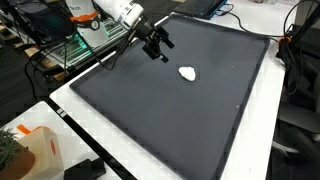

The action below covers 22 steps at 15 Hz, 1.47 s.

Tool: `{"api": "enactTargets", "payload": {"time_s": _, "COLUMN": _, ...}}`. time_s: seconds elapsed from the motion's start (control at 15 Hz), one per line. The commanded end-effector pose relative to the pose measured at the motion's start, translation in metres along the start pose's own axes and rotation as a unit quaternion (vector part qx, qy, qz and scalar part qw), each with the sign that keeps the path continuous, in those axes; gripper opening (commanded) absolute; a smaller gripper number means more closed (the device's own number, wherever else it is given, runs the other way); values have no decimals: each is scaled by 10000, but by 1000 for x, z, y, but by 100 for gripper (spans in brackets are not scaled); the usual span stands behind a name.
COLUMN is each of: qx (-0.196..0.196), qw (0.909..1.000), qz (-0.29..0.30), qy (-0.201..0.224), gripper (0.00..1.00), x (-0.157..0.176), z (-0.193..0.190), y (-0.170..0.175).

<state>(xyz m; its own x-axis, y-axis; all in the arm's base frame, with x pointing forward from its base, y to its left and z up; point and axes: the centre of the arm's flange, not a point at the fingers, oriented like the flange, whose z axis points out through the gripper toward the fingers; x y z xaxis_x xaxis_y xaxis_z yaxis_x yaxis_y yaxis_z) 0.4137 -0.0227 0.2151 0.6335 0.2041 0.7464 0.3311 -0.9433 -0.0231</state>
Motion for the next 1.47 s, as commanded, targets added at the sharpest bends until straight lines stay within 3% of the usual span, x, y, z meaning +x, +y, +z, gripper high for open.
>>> {"api": "enactTargets", "payload": {"time_s": 0.0, "qx": 58, "qw": 10000, "qz": 60, "qy": 1, "gripper": 100, "x": -6, "z": 4, "y": -1}}
{"api": "enactTargets", "payload": {"time_s": 0.87, "qx": -57, "qw": 9999, "qz": -132, "qy": -45, "gripper": 100, "x": 12, "z": 11, "y": -14}}
{"api": "enactTargets", "payload": {"time_s": 1.4, "qx": -312, "qw": 9988, "qz": -81, "qy": -374, "gripper": 100, "x": 30, "z": 12, "y": -18}}
